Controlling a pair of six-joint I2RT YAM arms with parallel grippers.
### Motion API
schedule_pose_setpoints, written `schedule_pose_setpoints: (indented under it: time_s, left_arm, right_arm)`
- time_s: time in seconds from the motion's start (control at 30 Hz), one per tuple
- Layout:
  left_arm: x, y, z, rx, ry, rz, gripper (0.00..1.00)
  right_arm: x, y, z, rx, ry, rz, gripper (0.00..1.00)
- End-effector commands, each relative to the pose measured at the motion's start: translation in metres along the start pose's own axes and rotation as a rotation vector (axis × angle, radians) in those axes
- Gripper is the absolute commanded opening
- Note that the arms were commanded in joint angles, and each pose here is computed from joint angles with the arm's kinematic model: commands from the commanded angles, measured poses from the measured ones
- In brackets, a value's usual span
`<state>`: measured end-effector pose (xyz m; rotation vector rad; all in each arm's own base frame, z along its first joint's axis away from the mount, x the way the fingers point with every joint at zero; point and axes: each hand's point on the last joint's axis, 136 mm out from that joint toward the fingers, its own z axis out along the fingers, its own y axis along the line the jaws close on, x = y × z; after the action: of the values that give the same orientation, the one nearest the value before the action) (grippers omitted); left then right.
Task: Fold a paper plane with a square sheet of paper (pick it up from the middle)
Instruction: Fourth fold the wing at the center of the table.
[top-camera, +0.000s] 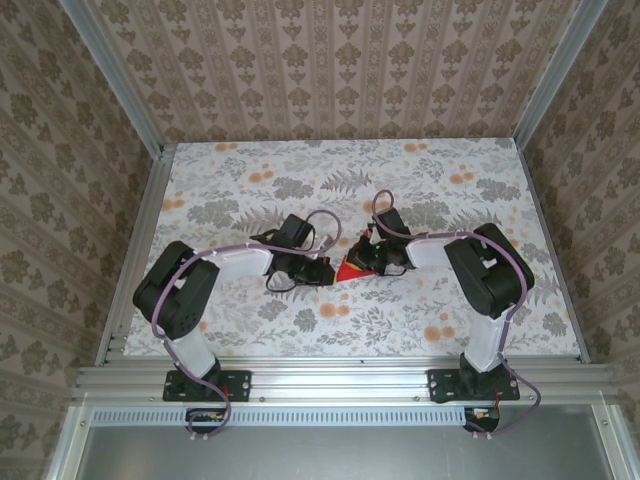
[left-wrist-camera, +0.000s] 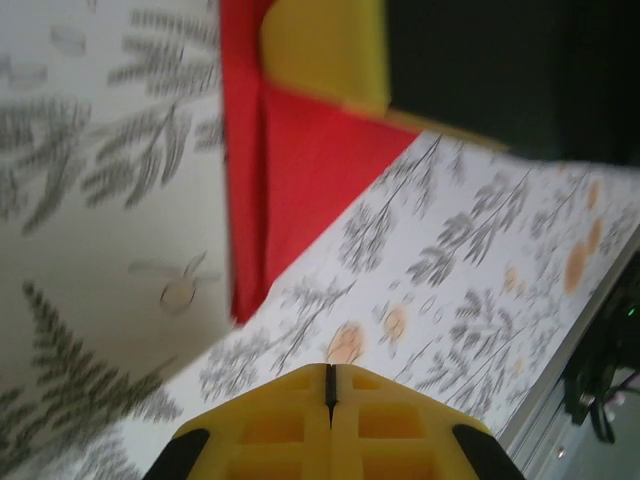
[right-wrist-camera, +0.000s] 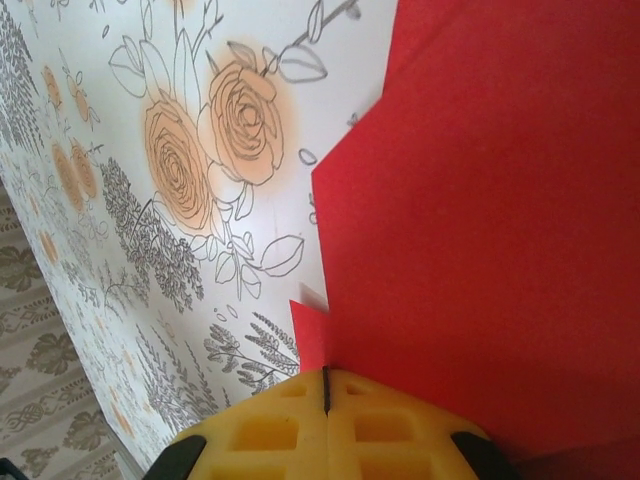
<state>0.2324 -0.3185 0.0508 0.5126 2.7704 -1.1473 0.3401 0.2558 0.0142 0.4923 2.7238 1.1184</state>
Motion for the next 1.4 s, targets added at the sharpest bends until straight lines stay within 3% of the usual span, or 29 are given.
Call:
schedule_pose_setpoints:
  time_s: [0.0, 0.27, 0.57, 0.93, 1.37]
  left_arm:
    - [-0.036, -0.014, 0.002, 0.044, -0.113, -0.006, 0.01]
    - [-0.031, 0.001, 0.028, 0.032, -0.055, -0.035, 0.00]
    - [0.000, 0.048, 0.035, -0.140, 0.027, -0.093, 0.00]
    - [0.035, 0.074, 0.033, -0.195, 0.114, -0.142, 0.00]
    - [0.047, 0.082, 0.028, -0.205, 0.138, -0.159, 0.00]
  right_arm:
    - [0.026, -0.035, 0.014, 0.115, 0.058, 0.096, 0.06]
    - [0.028, -0.030, 0.016, 0.088, 0.062, 0.110, 0.06]
    - [0.018, -0.032, 0.012, 0.078, 0.047, 0.101, 0.06]
    - [-0.032, -0.042, -0.009, 0.038, -0.051, 0.042, 0.08]
    - [-0.086, -0.070, -0.027, 0.092, -0.203, 0.101, 0.11]
